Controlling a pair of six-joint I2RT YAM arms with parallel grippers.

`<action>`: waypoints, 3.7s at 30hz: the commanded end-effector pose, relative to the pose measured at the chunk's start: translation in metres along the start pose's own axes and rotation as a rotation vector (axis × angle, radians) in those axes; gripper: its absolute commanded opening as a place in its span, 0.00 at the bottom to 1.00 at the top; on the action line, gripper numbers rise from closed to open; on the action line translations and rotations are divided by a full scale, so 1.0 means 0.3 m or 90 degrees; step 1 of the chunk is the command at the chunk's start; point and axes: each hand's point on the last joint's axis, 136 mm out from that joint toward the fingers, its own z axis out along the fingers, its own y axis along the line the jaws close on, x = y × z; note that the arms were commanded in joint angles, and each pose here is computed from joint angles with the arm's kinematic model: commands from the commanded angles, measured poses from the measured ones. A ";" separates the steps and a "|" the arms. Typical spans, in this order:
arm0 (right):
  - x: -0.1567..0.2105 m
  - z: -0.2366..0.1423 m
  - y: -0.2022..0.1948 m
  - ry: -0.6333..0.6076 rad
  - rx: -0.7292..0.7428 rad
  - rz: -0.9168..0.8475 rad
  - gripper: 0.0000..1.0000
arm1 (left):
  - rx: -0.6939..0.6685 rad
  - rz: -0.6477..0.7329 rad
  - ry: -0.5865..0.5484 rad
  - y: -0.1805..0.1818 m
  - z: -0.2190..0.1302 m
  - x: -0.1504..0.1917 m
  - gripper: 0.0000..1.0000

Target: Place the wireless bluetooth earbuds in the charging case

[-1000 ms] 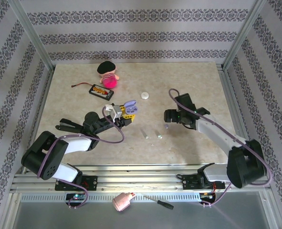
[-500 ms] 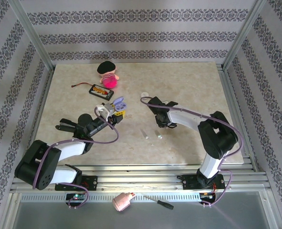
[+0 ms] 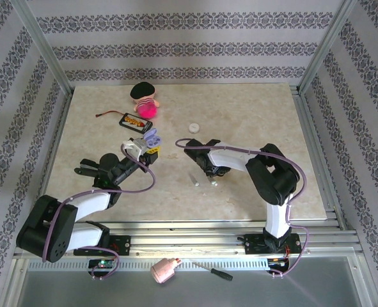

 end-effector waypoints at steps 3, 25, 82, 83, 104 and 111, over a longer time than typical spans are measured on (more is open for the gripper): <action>-0.007 0.004 -0.013 -0.001 0.040 -0.007 0.27 | -0.020 0.009 0.007 0.025 -0.015 0.004 0.21; -0.015 0.032 -0.054 0.006 0.087 -0.044 0.27 | -0.010 -0.001 0.004 0.019 -0.009 0.013 0.21; -0.006 0.076 -0.085 0.051 0.145 -0.113 0.29 | -0.005 -0.009 0.003 0.017 -0.006 0.020 0.22; -0.005 0.075 -0.088 0.051 0.146 -0.111 0.29 | -0.004 -0.009 0.002 0.015 -0.006 0.019 0.22; -0.035 0.049 -0.098 0.030 0.125 -0.097 0.18 | -0.001 -0.011 0.002 0.014 -0.001 0.021 0.22; -0.052 -0.013 -0.057 -0.001 -0.003 -0.019 0.18 | 0.007 -0.013 0.001 0.010 0.005 0.025 0.22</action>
